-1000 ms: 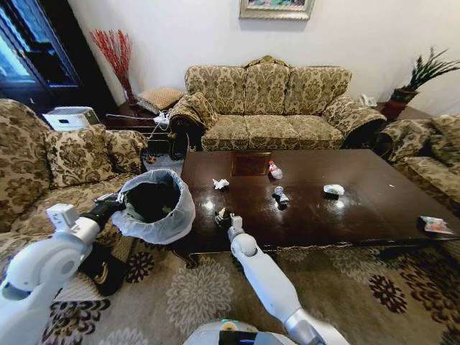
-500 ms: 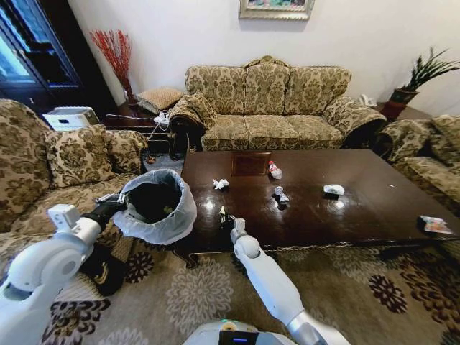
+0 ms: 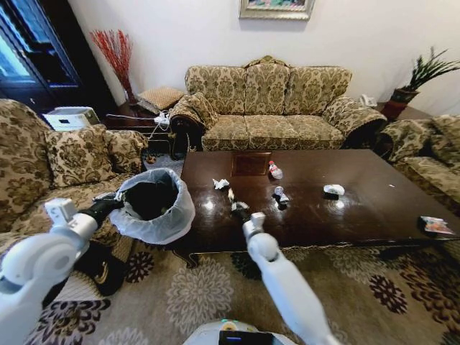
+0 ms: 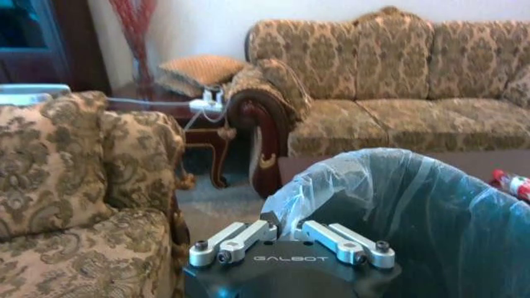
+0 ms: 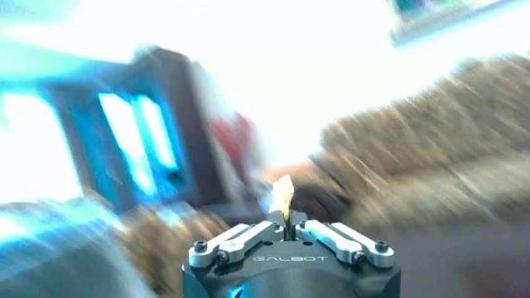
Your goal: Move to the front of the table and place the trash on the table into the trash bin.
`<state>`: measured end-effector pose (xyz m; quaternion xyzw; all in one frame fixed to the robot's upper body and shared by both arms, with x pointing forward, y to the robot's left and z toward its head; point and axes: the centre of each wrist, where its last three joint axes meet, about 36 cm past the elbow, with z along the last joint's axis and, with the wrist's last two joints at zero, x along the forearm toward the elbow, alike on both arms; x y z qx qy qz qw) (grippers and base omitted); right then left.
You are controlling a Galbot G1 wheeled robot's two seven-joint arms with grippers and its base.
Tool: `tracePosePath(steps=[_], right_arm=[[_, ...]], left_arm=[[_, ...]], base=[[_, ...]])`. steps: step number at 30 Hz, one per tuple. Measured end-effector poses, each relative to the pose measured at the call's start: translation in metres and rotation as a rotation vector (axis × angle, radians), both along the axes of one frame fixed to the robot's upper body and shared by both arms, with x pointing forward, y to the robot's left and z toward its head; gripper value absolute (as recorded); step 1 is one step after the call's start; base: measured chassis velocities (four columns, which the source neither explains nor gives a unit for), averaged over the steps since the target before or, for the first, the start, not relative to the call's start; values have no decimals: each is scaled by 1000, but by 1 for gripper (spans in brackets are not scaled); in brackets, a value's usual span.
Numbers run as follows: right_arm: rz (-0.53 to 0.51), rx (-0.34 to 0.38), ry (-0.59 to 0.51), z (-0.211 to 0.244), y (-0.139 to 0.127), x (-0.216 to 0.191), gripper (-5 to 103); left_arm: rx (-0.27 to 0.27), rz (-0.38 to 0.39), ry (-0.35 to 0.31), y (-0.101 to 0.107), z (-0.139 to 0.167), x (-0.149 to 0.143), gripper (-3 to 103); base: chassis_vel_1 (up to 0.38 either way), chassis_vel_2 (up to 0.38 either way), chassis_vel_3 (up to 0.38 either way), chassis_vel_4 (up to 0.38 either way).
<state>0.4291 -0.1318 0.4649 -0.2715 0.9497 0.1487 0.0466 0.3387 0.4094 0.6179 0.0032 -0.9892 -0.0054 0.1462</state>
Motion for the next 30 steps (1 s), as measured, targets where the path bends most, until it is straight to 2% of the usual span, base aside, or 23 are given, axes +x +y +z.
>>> tracePosePath(steps=[2, 3, 4, 6, 8, 10, 11, 14, 15, 18, 19, 22, 25, 26, 28, 30], right_arm=[[124, 50, -104, 44, -3, -17, 0], [124, 50, -104, 44, -3, -17, 0], [166, 55, -126, 54, -1, -21, 0], [282, 38, -167, 77, 8, -28, 0], [312, 26, -178, 82, 12, -28, 0], [376, -24, -208, 92, 29, -21, 0], [376, -24, -208, 92, 29, -21, 0], [426, -82, -195, 103, 49, -18, 0], [426, -82, -195, 103, 49, -18, 0], [435, -158, -174, 98, 62, -24, -3], [435, -158, -174, 98, 62, -24, -3], [428, -189, -179, 92, 63, -23, 13], [428, -188, -180, 91, 63, -23, 18], [429, -183, -184, 90, 63, -23, 28], [426, -183, -188, 89, 63, -23, 28], [408, -187, -217, 85, 65, -22, 40]], left_arm=[[2, -24, 35, -3, 6, 9, 4], [2, -24, 35, -3, 6, 9, 4], [3, -29, 42, -5, 7, 11, 4], [9, -48, 51, -12, 10, 13, 4], [9, -57, 51, -15, 10, 12, 4], [14, -88, 48, -27, 11, 7, 4], [14, -88, 48, -27, 11, 7, 4], [20, -117, 40, -37, 13, 0, 4], [20, -117, 40, -37, 13, 0, 4], [18, -120, 26, -39, 14, -2, 4], [18, -120, 26, -39, 14, -2, 4], [13, -122, 21, -39, 14, -2, 4], [10, -119, 15, -38, 14, -2, 4], [7, -115, 10, -37, 13, -2, 4], [4, -113, 9, -37, 13, -2, 4], [-1, -112, 13, -37, 11, -1, 4]], base=[[0, 0, 0, 0], [0, 0, 0, 0], [0, 0, 0, 0], [0, 0, 0, 0], [0, 0, 0, 0], [0, 0, 0, 0], [0, 0, 0, 0], [0, 0, 0, 0], [0, 0, 0, 0], [0, 0, 0, 0], [0, 0, 0, 0], [0, 0, 0, 0], [0, 0, 0, 0], [0, 0, 0, 0], [0, 0, 0, 0], [0, 0, 0, 0]])
